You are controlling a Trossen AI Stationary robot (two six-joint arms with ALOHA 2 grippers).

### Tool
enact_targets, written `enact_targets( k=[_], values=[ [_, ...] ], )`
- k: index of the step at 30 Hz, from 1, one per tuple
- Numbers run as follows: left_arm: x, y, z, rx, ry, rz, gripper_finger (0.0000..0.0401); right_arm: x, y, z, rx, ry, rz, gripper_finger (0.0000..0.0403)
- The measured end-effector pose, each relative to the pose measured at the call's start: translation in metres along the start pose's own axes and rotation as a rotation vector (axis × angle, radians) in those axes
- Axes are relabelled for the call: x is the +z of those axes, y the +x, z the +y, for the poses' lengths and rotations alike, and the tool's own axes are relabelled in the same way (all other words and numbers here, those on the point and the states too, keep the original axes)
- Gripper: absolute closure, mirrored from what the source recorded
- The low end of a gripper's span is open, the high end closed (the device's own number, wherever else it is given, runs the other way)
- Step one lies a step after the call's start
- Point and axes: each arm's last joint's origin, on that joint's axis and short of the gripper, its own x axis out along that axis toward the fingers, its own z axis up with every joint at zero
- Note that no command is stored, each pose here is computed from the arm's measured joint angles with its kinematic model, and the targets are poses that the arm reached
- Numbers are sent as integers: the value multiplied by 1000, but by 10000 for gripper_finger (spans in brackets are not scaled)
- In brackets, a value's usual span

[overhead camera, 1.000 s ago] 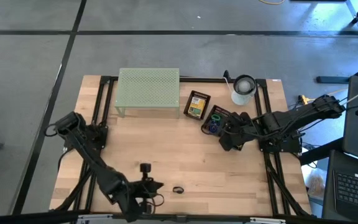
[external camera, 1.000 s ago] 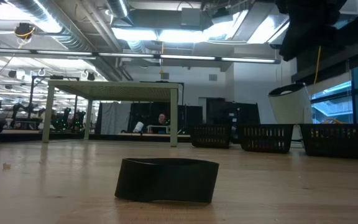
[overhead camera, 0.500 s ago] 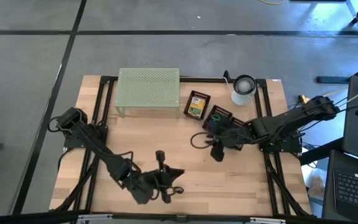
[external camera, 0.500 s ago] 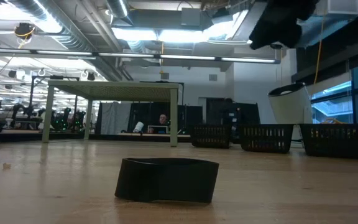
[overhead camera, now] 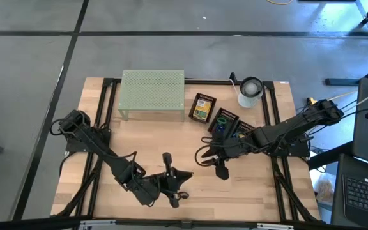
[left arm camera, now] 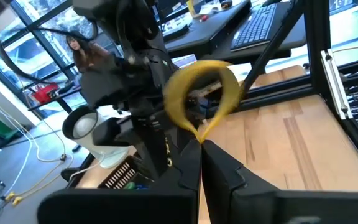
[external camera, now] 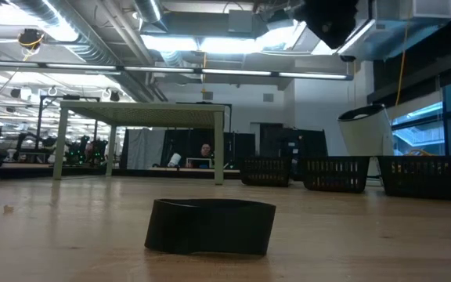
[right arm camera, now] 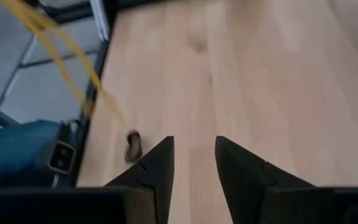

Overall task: Pick & Place Office Desk Supplies
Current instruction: Put the yellow rubber band into the bottom black bin

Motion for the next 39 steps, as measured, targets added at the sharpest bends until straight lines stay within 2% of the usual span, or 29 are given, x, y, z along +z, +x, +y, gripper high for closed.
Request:
enact_targets(
  k=[4,9,14,19,27,30,39],
  values=[
    [0,0,0,0,1,0,399,7,0,5,84,-35,-61,262],
    [0,2,1,5,0,2,398,11,-1,9,161,-57,-89,211],
    [0,3,3,9,6,4,399,11,-1,9,168,-58,-85,159],
    [-1,10,8,27,3,12,399,12,-1,9,170,-96,-98,129],
    [-5,31,25,47,-10,31,399,18,-3,12,190,-156,-172,127],
    [-6,38,32,35,-15,35,398,20,-3,12,196,-159,-193,129],
    [-9,47,42,97,6,54,398,21,-3,13,197,-148,-201,140]
  ],
)
